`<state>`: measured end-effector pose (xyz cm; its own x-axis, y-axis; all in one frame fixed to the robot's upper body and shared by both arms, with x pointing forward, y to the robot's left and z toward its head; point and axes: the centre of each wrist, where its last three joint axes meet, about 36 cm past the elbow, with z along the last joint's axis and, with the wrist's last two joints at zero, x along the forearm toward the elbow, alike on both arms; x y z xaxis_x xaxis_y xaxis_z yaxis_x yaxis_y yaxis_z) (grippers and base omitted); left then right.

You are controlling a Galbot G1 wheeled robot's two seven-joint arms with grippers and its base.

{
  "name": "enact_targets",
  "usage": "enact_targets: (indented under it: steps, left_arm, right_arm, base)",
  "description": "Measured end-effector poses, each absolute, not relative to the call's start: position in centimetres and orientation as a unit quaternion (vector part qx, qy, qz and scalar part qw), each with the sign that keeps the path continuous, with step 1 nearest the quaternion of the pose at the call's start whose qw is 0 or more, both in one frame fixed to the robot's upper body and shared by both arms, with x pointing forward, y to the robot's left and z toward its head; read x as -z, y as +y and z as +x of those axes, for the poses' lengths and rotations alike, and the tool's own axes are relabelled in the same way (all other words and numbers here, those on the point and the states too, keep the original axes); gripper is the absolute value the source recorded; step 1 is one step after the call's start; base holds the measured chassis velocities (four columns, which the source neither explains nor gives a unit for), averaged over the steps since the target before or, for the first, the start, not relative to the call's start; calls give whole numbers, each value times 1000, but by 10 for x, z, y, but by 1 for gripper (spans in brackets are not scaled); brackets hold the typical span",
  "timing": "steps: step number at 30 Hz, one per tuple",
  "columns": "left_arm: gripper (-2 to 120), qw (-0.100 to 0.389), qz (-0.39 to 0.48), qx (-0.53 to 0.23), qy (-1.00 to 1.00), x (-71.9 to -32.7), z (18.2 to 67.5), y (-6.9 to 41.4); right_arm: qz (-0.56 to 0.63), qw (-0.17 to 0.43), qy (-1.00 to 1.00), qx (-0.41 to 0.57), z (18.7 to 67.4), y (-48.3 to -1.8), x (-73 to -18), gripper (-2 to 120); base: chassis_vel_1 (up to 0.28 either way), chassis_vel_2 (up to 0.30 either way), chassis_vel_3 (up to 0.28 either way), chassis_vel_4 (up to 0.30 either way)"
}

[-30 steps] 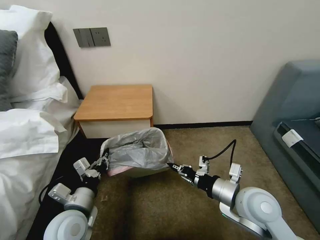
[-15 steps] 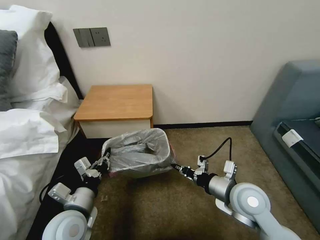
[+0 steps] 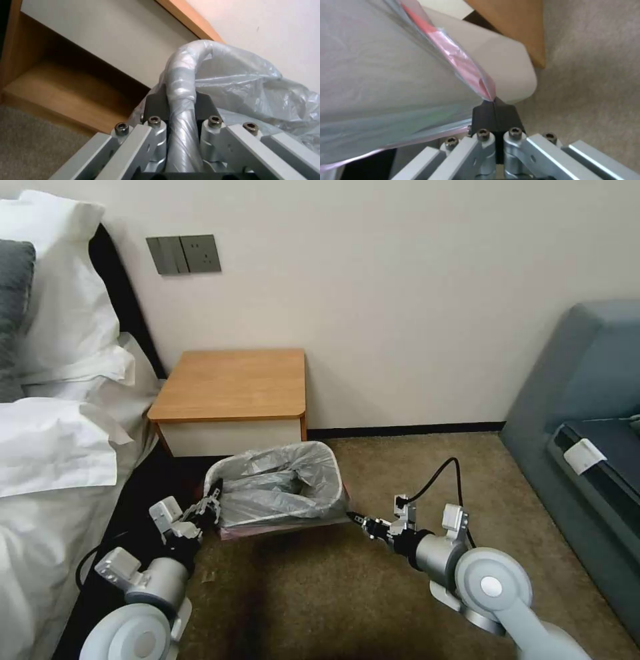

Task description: Pick up the garbage bag from the table and place it over the trash can.

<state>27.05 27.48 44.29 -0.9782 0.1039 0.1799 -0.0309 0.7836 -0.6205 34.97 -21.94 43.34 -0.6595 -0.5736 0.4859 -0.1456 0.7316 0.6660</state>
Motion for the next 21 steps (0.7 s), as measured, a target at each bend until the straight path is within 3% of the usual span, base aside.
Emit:
enact_targets:
  steps: [17, 21]
  left_arm:
    - [9, 98, -17, -340, -935, -448, 269, 273]
    - [9, 98, -16, -340, -935, -448, 270, 273]
  right_arm:
    - [225, 351, -870, 265, 341, -200, -424, 0]
    - [222, 348, -873, 259, 339, -201, -428, 14]
  base:
    - [0, 0, 0, 0]
    - [0, 0, 0, 0]
